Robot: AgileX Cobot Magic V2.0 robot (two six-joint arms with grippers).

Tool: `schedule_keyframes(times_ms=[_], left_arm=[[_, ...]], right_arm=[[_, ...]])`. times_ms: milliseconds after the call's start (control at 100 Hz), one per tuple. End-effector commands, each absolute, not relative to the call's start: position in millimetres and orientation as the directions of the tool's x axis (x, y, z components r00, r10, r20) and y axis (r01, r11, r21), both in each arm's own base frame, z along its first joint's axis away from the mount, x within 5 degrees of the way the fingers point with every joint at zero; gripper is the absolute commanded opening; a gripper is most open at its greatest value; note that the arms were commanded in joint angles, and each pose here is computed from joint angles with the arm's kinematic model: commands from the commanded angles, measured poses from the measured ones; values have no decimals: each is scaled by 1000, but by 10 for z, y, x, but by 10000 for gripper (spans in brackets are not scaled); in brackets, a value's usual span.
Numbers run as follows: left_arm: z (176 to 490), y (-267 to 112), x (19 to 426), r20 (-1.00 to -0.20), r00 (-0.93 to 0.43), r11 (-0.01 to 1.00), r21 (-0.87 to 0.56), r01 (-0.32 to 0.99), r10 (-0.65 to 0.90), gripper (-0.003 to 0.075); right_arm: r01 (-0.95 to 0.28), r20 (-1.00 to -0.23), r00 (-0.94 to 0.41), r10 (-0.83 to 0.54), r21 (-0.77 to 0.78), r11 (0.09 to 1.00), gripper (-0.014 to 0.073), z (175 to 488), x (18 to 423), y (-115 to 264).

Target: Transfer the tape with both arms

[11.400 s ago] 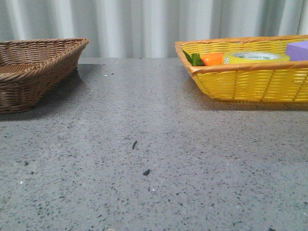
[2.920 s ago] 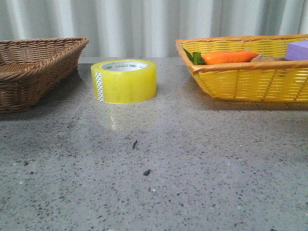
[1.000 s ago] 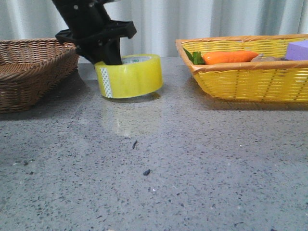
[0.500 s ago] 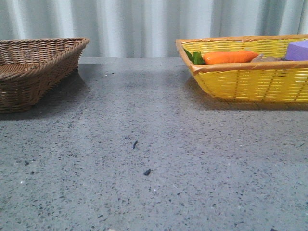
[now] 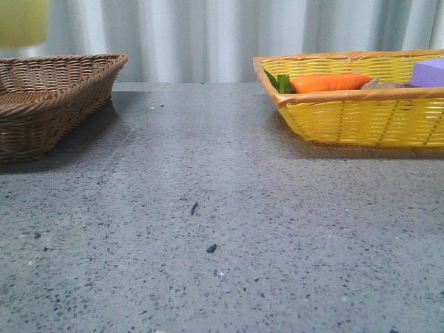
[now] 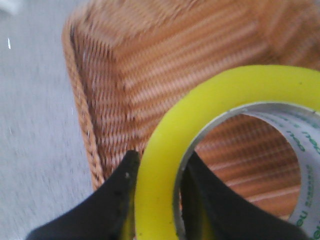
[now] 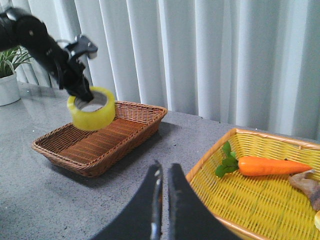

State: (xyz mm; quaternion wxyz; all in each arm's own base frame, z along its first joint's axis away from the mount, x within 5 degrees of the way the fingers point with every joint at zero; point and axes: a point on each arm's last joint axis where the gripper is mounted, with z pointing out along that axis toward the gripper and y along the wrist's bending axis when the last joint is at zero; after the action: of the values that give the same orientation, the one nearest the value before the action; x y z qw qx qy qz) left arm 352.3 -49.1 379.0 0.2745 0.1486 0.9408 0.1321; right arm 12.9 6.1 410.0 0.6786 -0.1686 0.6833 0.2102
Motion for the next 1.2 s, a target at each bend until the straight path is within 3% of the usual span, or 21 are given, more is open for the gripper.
schedule_keyframes(times_ms=[0,90,290,350,550,700,870,1030,1190], left_arm=[[3894,-307,3501,-591,-765,951,296,88,255,-13],[3774,-243,3516,-596,-785,977,206,56,171,71],[3841,-276,3489,-648,-755,994,90,56,102,436],[3931,-294,3445,-684,-725,996,60,60,85,479],[4463,-450,3037,-885,-466,987,-83,141,-7,400],[4611,-666,2373,-976,-220,960,-62,275,0,346],[4192,-741,1711,-994,-107,915,-63,399,-22,330],[3711,-640,1354,-998,-62,903,-43,427,-18,288],[3428,-537,1143,-998,-57,904,-43,424,-21,160]], right_arm=[[-508,-995,58,83,42,860,-62,4230,158,69],[-508,-995,58,83,42,860,-62,4230,158,69],[-508,-995,57,82,42,860,-62,4228,158,69],[-507,-995,53,80,42,861,-62,4224,158,69],[-470,-999,-47,-21,4,883,-61,4085,147,20],[-386,-994,68,-85,-105,916,-55,3972,59,-129],[-241,-965,168,-201,-238,941,-50,3819,-51,-326],[-233,-969,136,-208,-235,944,-50,3733,-80,-362],[-228,-972,75,-224,-236,945,-51,3672,-67,-374]])
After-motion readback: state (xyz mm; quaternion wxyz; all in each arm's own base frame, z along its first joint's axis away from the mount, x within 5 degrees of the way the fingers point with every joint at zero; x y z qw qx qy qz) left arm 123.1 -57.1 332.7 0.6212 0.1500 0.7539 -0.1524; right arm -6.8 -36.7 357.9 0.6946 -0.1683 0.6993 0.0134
